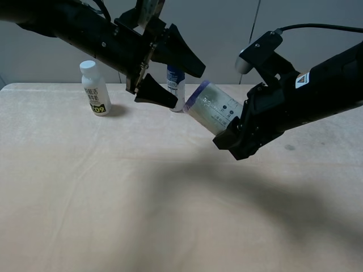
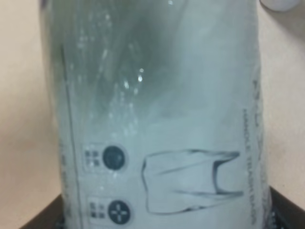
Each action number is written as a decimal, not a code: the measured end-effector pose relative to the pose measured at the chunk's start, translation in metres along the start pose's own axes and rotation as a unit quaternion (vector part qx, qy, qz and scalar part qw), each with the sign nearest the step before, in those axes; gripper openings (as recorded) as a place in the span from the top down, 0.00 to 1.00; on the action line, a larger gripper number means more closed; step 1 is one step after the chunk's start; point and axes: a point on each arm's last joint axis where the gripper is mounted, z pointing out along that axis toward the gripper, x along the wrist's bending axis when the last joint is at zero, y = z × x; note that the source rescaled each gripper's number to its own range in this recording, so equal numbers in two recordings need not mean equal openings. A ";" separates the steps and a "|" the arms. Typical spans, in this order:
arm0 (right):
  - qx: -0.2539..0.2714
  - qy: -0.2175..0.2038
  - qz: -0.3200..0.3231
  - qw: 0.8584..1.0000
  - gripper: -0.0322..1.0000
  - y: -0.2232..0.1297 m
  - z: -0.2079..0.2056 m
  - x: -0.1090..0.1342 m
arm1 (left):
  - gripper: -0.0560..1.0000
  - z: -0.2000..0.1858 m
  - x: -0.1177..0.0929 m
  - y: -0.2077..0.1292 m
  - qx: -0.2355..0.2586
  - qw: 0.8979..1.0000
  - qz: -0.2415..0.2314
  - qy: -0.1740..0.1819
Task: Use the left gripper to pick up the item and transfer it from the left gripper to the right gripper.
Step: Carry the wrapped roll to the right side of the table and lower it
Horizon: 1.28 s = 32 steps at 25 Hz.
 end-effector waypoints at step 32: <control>-0.002 -0.001 0.008 1.000 0.97 0.000 0.000 0.000 | 0.00 -0.238 -0.165 -0.214 -0.215 0.842 0.188 0.457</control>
